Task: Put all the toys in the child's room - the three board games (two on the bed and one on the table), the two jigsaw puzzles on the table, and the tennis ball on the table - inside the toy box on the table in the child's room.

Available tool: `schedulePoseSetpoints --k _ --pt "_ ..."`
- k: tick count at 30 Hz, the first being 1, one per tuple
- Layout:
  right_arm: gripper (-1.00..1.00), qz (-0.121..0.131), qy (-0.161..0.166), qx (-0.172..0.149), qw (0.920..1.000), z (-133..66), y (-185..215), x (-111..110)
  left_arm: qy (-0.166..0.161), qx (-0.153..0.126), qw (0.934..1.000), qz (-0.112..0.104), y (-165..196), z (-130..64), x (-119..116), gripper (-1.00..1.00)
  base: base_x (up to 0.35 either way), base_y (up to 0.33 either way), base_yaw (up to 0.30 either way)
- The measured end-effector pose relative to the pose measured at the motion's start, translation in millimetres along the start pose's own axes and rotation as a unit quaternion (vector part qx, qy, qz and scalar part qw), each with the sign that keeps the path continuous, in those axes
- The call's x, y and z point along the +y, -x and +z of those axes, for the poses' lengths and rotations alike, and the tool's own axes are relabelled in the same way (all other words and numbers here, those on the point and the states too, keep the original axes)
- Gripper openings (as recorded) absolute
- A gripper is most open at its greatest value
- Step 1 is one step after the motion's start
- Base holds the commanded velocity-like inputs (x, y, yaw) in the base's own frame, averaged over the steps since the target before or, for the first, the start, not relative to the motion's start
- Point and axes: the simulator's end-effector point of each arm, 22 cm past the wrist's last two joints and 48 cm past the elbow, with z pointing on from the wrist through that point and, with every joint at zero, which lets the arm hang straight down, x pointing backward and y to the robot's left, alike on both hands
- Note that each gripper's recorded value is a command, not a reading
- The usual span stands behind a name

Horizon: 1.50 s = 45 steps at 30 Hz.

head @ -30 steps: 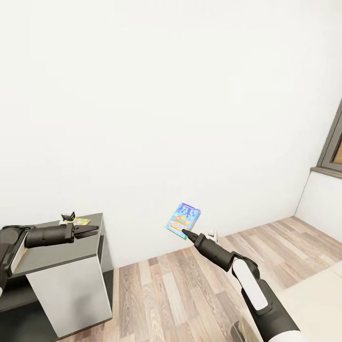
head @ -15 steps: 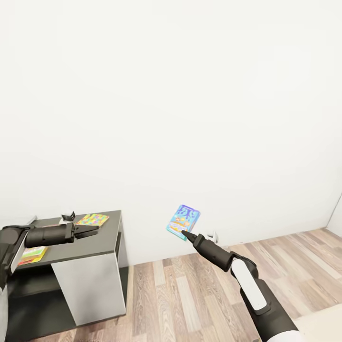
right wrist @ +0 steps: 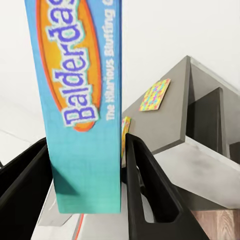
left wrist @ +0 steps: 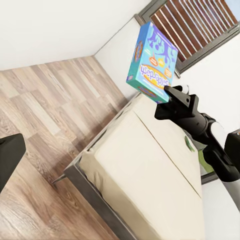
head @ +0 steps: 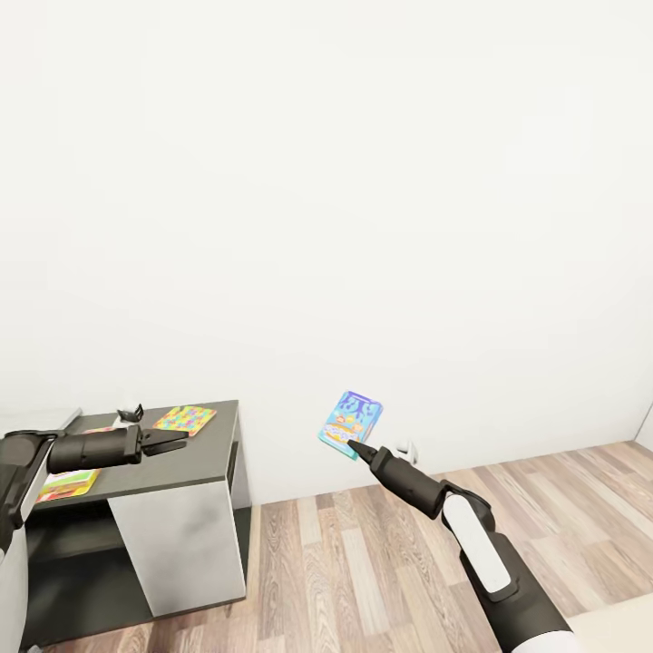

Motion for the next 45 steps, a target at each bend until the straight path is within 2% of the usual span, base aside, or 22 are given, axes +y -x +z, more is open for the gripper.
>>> schedulePoseSetpoints --k 21,45 --pt "-1.0 0.001 0.002 -0.003 1.0 0.8 1.3 2.7 0.0 0.0 1.0 0.001 0.1 -0.2 -0.7 1.0 0.0 0.0 0.08" --pt "-1.0 0.0 0.003 0.0 1.0 1.5 0.1 9.1 -0.002 -0.007 1.0 0.0 5.1 -5.2 -5.5 1.0 0.026 0.0 0.277"
